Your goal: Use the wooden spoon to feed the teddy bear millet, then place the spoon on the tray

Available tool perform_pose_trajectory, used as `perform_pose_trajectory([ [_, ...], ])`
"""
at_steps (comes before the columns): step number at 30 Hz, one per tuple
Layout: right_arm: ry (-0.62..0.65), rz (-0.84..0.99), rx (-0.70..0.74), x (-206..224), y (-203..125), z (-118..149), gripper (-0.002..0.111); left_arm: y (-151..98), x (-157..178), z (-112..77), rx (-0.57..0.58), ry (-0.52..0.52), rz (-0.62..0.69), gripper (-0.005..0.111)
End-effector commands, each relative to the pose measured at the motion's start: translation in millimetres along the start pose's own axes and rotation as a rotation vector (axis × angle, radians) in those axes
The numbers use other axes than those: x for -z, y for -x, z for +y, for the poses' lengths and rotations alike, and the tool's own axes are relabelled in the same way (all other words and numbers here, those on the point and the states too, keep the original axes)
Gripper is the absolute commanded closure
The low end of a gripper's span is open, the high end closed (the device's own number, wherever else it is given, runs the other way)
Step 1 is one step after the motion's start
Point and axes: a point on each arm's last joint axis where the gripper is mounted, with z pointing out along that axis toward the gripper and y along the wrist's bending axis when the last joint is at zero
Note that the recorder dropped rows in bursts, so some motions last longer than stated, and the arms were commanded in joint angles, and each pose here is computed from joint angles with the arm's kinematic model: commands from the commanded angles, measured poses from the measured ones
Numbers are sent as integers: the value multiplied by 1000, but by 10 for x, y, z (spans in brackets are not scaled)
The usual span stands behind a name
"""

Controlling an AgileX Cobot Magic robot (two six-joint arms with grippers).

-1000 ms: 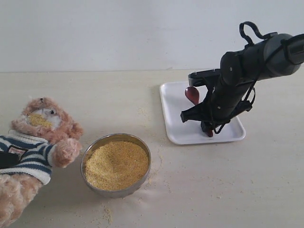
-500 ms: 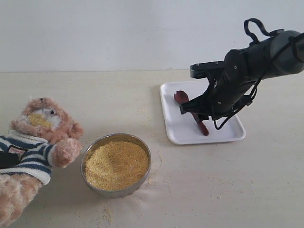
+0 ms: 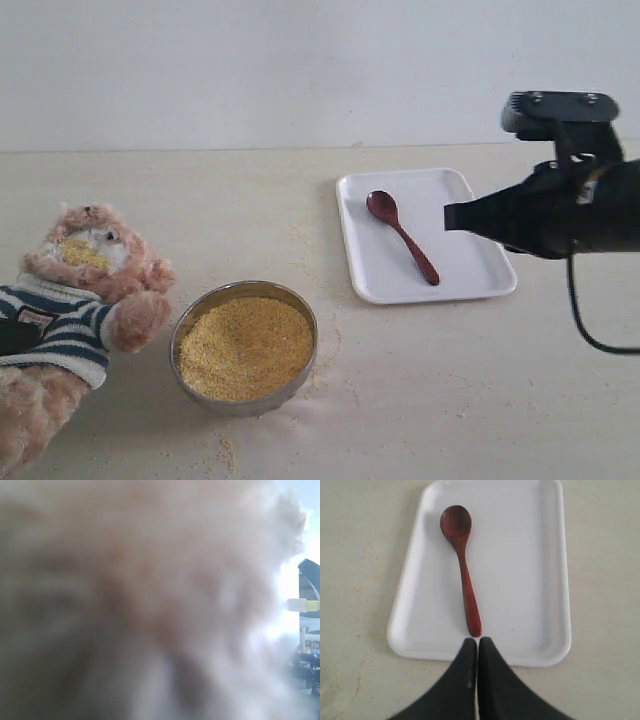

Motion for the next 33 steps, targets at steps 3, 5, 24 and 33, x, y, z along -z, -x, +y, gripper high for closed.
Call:
perform_pose_trajectory([
  [3,35,-159,-19,695,-272,-77,108,20,11,-19,-4,-19,-16,102],
  [5,45,-197,-19,846,-356,-96,108,20,11,-19,-4,-19,-16,102],
  [24,79,-338,-19,1276,-1404,-346,108,20,11,-19,-4,-19,-16,102],
  [33,139,-574,-18,1536,-1392,-342,108,20,11,-19,-4,-19,-16,102],
])
